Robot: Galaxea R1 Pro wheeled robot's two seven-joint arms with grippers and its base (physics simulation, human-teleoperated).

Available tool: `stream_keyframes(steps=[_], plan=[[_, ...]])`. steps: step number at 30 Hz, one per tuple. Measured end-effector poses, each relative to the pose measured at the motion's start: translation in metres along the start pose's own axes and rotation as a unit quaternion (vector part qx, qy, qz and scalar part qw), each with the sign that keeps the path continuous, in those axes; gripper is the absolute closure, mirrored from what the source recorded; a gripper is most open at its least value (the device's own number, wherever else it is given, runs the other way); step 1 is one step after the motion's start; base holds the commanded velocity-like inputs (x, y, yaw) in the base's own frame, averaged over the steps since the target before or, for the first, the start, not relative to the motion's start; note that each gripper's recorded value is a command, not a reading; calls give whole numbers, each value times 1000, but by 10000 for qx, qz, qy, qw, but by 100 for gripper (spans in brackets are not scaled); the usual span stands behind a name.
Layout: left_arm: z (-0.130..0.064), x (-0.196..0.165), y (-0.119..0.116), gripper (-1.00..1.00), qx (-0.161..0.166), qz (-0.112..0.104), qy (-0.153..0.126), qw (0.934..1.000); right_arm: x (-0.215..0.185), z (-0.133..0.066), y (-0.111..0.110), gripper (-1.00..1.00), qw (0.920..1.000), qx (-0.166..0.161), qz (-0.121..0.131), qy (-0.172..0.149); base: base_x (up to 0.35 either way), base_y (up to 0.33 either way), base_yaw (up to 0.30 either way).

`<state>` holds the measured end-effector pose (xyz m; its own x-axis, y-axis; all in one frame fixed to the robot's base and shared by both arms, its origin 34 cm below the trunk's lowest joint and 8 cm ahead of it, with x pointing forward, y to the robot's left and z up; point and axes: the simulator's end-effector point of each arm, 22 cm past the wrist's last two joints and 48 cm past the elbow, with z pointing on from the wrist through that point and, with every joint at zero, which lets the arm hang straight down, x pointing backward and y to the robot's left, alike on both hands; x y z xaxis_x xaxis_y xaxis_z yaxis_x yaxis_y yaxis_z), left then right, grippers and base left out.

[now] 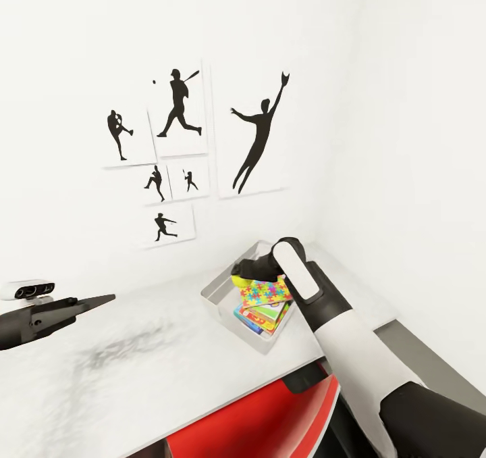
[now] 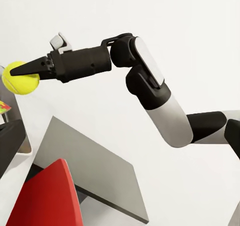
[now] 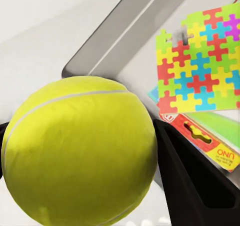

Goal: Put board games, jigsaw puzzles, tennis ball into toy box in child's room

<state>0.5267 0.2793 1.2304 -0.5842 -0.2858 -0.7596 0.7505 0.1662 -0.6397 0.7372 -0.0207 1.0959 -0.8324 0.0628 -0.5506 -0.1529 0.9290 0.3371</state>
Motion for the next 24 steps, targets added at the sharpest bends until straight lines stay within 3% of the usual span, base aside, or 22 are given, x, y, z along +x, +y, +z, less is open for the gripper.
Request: stream_keyframes(steps=[8, 14, 20, 24], plan=[[3, 0, 0, -100, 47, -89, 17, 9999, 2, 2, 3, 100, 10000, -25, -8, 22, 0, 0, 0], [16, 1, 0, -100, 183, -310, 94, 9993, 5, 7, 5, 100, 10000, -41, -15, 80, 0, 0, 0], [42, -12, -5, -100, 493, -186, 211, 9984, 2, 11, -11, 100, 9995, 276, -172, 0, 0, 0, 0], [53, -13, 10, -100, 266, -188, 230, 9992, 1, 14, -15, 100, 9992, 344, -206, -21, 0, 0, 0]])
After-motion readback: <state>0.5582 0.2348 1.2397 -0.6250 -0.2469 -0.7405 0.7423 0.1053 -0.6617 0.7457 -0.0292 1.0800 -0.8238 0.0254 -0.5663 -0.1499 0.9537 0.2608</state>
